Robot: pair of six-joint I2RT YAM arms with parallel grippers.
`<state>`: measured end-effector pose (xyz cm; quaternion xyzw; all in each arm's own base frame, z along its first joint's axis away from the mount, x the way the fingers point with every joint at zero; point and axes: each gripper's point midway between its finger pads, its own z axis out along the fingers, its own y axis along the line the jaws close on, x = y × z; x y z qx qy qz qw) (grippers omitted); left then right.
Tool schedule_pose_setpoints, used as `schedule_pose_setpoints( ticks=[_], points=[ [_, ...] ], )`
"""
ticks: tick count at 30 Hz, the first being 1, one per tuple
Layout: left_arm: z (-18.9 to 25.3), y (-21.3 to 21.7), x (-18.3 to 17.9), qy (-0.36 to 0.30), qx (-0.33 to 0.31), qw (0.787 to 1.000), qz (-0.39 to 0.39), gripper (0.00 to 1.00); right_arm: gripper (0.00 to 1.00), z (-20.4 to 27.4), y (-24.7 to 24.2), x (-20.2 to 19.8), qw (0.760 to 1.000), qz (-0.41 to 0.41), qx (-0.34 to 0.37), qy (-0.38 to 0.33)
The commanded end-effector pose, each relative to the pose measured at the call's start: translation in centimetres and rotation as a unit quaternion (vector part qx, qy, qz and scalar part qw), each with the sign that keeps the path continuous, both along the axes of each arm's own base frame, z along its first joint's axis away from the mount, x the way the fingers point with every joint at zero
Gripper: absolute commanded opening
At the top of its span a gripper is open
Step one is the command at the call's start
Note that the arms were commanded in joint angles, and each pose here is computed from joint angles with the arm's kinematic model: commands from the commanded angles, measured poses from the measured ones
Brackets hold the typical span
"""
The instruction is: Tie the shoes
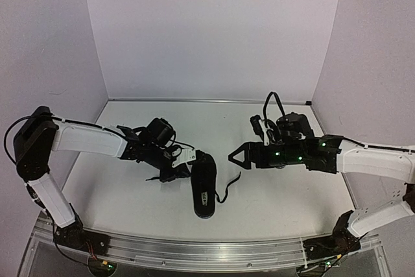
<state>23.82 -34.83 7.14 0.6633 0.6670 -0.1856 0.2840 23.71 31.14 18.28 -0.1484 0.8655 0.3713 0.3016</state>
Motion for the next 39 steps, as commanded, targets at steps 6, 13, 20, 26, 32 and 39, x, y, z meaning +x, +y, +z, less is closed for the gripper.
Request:
schedule_pose_setpoints(
  ticks=[6, 13, 20, 26, 32, 39],
  points=[
    [5.8, -3.3, -1.0, -0.018, -0.144, 0.989, 0.010, 0.00, 0.62, -0.7, 4.4, 0.1, 0.996, 0.075, 0.050, 0.020],
    [6.6, -3.8, -1.1, -0.028, -0.185, 0.982, 0.023, 0.00, 0.50, -0.9, 7.0, 0.2, 0.989, 0.110, 0.090, 0.038],
    [7.6, -4.2, -1.1, -0.039, -0.204, 0.978, 0.022, 0.00, 0.44, -1.9, 9.5, 0.1, 0.984, 0.131, 0.105, 0.054],
    [8.0, -4.8, -1.3, -0.041, -0.209, 0.977, 0.016, 0.00, 0.39, -2.2, 10.8, 0.2, 0.983, 0.138, 0.111, 0.058],
    [8.3, -4.9, -1.6, -0.045, -0.212, 0.976, 0.011, 0.00, 0.29, -2.9, 11.0, 0.5, 0.984, 0.131, 0.107, 0.065],
    [8.4, -4.8, -1.7, -0.048, -0.213, 0.976, 0.013, 0.00, 0.26, -4.2, 10.8, 0.8, 0.985, 0.114, 0.097, 0.080]
  ],
)
